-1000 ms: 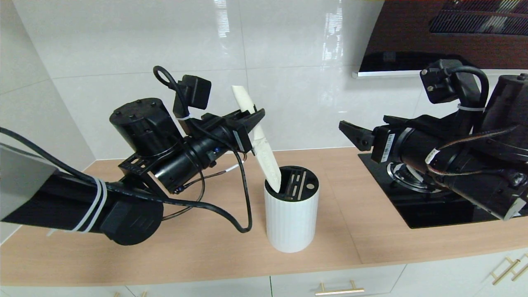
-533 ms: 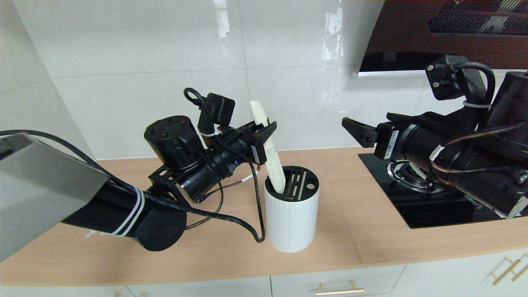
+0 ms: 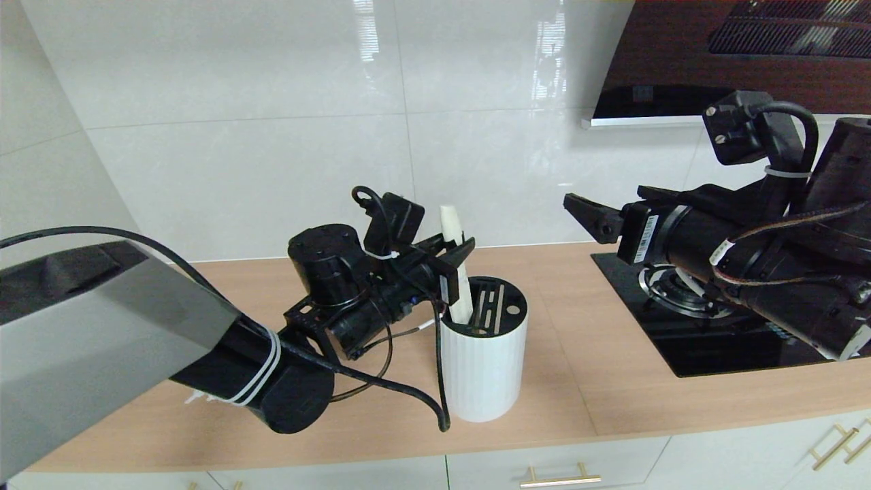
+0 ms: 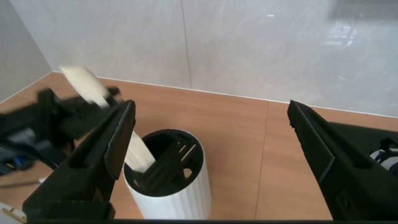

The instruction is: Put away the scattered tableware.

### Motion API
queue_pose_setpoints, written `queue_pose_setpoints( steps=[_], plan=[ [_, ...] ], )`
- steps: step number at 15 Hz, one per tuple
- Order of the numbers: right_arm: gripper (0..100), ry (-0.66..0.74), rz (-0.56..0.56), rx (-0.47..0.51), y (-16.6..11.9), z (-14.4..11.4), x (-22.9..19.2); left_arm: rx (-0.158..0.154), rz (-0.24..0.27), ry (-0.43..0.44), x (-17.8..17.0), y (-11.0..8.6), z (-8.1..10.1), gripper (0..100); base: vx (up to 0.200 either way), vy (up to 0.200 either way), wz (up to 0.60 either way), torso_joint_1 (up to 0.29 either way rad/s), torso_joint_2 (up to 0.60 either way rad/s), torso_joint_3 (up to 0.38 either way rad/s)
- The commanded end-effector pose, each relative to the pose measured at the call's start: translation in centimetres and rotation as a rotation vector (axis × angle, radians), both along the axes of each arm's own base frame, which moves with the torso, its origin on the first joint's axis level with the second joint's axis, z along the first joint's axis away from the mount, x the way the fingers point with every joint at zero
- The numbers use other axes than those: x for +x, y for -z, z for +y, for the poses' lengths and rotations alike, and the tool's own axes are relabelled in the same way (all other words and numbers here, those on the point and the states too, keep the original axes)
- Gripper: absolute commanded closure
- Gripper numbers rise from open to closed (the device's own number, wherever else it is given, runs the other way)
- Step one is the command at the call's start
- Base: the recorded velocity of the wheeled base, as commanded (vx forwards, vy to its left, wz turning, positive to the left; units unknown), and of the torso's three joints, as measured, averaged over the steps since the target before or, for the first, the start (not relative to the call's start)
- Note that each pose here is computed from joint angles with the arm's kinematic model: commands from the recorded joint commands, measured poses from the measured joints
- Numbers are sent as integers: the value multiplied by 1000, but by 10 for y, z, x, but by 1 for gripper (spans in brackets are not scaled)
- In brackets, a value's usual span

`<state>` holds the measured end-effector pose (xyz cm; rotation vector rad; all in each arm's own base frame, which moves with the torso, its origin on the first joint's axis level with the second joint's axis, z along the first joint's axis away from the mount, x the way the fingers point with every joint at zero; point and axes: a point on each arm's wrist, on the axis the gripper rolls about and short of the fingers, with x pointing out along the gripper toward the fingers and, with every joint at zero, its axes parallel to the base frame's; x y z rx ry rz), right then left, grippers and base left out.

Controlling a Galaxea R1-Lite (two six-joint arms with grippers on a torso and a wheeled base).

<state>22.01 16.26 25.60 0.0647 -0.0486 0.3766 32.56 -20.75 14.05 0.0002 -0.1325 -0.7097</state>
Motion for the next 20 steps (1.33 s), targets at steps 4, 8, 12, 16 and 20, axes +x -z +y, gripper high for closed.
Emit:
queue_pose_setpoints(
  steps=[4,8,12,16,20],
  plan=[
    [0,0,4,-3,1,1,1,39,48,23,2,31,-12,100,0,0,0,0,0,0],
    [0,0,10,-8,4,1,2,70,84,34,4,54,-21,100,0,0,0,0,0,0],
    [0,0,11,-9,4,2,2,74,88,29,4,59,-23,100,0,0,0,0,0,0],
    [0,0,12,-7,4,2,2,54,63,0,3,52,-24,0,0,0,0,0,0,0],
    [0,-2,9,-7,3,1,1,-10,-26,-2,-12,11,-15,0,0,0,0,0,0,0]
  ],
)
